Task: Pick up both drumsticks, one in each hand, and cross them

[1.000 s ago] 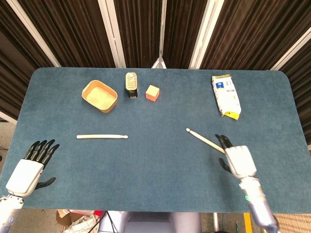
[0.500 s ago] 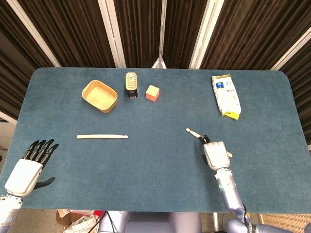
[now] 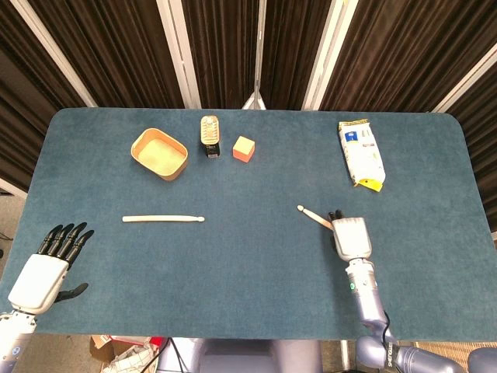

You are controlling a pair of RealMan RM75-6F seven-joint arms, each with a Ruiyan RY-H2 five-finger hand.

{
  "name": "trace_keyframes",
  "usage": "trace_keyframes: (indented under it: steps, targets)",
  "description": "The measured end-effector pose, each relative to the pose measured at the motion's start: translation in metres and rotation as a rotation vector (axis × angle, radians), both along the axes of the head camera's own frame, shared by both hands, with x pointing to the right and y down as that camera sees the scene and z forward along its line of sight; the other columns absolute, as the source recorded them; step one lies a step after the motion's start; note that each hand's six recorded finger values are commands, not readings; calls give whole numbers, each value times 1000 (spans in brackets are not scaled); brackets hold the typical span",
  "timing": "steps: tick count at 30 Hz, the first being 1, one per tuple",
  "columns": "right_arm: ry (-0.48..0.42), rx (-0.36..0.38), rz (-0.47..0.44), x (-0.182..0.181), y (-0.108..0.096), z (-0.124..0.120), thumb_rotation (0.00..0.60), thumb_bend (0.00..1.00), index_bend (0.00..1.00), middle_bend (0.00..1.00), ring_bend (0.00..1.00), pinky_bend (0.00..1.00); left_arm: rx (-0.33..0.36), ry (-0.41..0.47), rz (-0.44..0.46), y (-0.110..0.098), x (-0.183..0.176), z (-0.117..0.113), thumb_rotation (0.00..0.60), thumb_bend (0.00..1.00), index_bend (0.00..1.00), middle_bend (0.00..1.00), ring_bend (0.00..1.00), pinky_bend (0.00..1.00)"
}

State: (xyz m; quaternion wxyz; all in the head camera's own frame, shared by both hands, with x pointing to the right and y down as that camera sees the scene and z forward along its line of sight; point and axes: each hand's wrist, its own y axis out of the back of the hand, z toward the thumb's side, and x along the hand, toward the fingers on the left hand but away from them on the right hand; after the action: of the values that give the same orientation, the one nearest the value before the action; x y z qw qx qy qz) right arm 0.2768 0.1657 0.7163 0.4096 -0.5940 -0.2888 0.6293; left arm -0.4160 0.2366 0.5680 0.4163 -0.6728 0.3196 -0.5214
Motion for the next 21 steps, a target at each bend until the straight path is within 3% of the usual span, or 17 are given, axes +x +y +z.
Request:
trace_keyframes:
  steps: [21]
  targets:
    - [27, -27, 49, 25, 17, 3, 600, 369, 404, 414, 822, 785, 14, 12, 6, 0, 1, -2, 600, 65, 0, 0, 0, 0]
